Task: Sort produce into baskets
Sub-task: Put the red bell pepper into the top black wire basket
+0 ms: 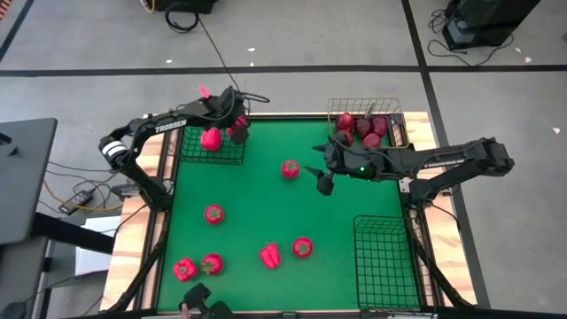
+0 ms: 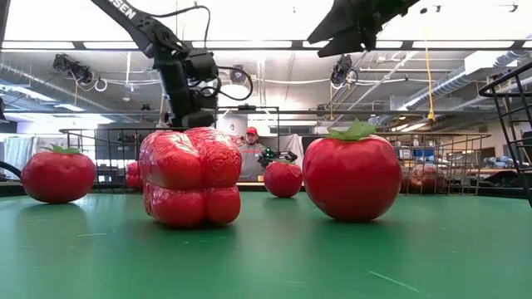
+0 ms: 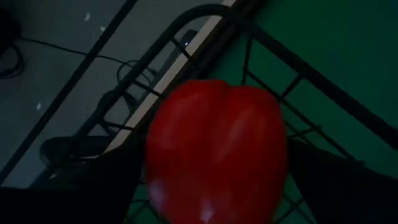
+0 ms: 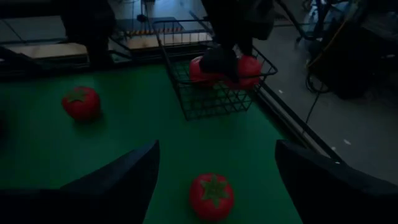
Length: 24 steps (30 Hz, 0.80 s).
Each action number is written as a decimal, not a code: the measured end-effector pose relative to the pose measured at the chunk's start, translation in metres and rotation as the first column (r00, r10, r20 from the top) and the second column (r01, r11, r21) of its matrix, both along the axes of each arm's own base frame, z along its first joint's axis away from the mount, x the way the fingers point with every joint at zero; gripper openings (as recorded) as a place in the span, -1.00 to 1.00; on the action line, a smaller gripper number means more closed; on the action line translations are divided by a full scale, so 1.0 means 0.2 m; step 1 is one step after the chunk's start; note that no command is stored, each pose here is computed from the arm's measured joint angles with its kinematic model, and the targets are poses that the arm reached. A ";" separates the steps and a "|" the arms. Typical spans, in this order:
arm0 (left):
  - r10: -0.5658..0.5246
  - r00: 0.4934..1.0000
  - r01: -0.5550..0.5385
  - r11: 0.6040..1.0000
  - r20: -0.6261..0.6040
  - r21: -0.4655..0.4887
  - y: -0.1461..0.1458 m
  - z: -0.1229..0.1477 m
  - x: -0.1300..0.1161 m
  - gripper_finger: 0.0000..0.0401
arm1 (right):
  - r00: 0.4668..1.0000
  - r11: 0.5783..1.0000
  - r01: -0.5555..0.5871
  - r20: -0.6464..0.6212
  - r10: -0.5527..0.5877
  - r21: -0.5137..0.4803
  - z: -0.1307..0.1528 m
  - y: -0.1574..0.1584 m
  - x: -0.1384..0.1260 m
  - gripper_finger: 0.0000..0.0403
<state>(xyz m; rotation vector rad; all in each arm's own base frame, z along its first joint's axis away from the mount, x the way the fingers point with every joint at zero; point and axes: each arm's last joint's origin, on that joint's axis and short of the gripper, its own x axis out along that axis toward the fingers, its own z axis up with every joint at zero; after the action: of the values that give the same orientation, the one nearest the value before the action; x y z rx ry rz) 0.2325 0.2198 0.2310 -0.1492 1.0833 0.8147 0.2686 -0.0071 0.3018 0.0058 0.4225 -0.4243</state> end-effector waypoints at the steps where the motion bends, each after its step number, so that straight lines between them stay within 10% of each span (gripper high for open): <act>1: 0.005 1.000 -0.005 1.000 -0.014 -0.006 0.00 0.01 0.00 0.98 | 1.000 1.000 0.000 0.003 0.000 0.000 0.00 0.00 0.00 0.63; 12: -0.032 0.999 0.031 0.999 0.040 0.039 -0.18 0.38 -0.05 0.94 | 1.000 1.000 -0.001 0.002 0.001 -0.003 0.00 0.00 -0.01 0.63; 24: -0.274 0.958 0.284 0.948 0.088 -0.141 -0.93 0.57 -0.19 0.94 | 1.000 1.000 0.011 0.017 -0.011 0.024 0.00 0.00 -0.01 0.63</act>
<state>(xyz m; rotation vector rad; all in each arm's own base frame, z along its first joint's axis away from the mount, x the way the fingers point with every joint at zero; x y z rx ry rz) 0.1953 0.0344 0.3447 -0.1470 1.0738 0.4688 0.2671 -0.0070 0.3021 0.0352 0.4107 -0.4299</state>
